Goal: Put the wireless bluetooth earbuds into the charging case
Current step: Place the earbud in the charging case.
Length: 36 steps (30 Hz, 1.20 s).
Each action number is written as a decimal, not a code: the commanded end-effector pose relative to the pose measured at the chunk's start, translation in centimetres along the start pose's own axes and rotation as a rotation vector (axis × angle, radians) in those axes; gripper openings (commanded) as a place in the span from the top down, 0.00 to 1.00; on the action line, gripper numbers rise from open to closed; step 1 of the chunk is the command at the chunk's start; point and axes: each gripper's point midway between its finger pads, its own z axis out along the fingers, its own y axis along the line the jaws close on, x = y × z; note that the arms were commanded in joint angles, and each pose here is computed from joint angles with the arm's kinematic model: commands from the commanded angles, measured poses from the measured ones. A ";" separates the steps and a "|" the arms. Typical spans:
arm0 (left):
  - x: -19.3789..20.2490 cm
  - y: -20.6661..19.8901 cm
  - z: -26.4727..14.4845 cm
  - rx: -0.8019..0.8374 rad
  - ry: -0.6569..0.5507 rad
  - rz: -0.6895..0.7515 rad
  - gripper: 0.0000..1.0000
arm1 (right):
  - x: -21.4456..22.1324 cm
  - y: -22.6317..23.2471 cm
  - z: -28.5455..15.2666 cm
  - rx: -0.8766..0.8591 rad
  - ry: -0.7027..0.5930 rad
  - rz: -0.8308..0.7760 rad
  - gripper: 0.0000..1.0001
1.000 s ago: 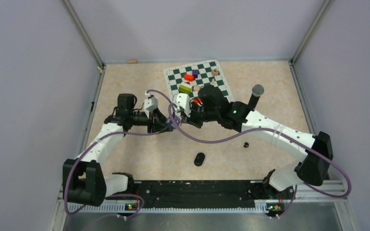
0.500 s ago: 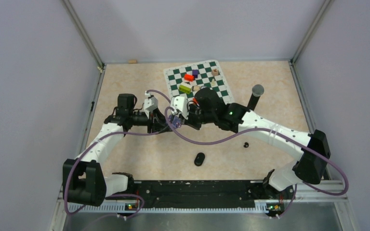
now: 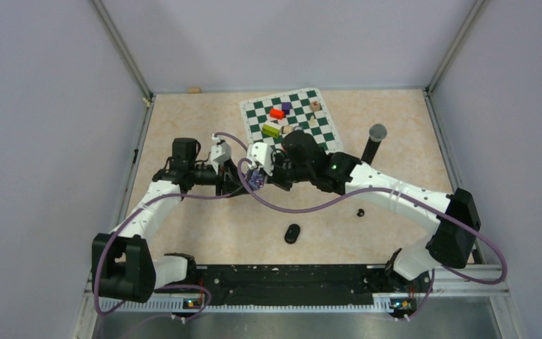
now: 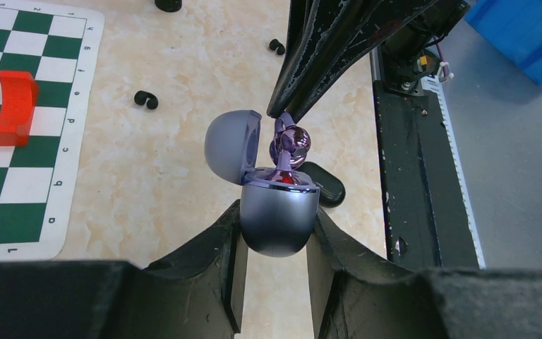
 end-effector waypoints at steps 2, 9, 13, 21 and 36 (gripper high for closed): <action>-1.5 -0.4 0.1 0.039 -0.030 0.072 1.00 | -0.4 0.5 0.6 -0.005 -0.011 -0.025 1.00; -1.5 -0.4 0.1 0.039 -0.030 0.071 1.00 | -0.2 0.8 0.9 -0.018 -0.005 -0.024 1.00; -1.5 -0.5 0.1 0.039 -0.030 0.071 1.00 | -0.2 1.0 0.9 -0.023 -0.003 -0.031 1.00; -1.5 -0.4 0.1 0.039 -0.030 0.072 1.00 | -0.2 1.3 1.3 -0.030 0.002 -0.029 1.00; -1.5 -0.4 0.1 0.039 -0.030 0.072 1.00 | -0.6 1.7 1.7 -0.031 0.005 -0.029 1.00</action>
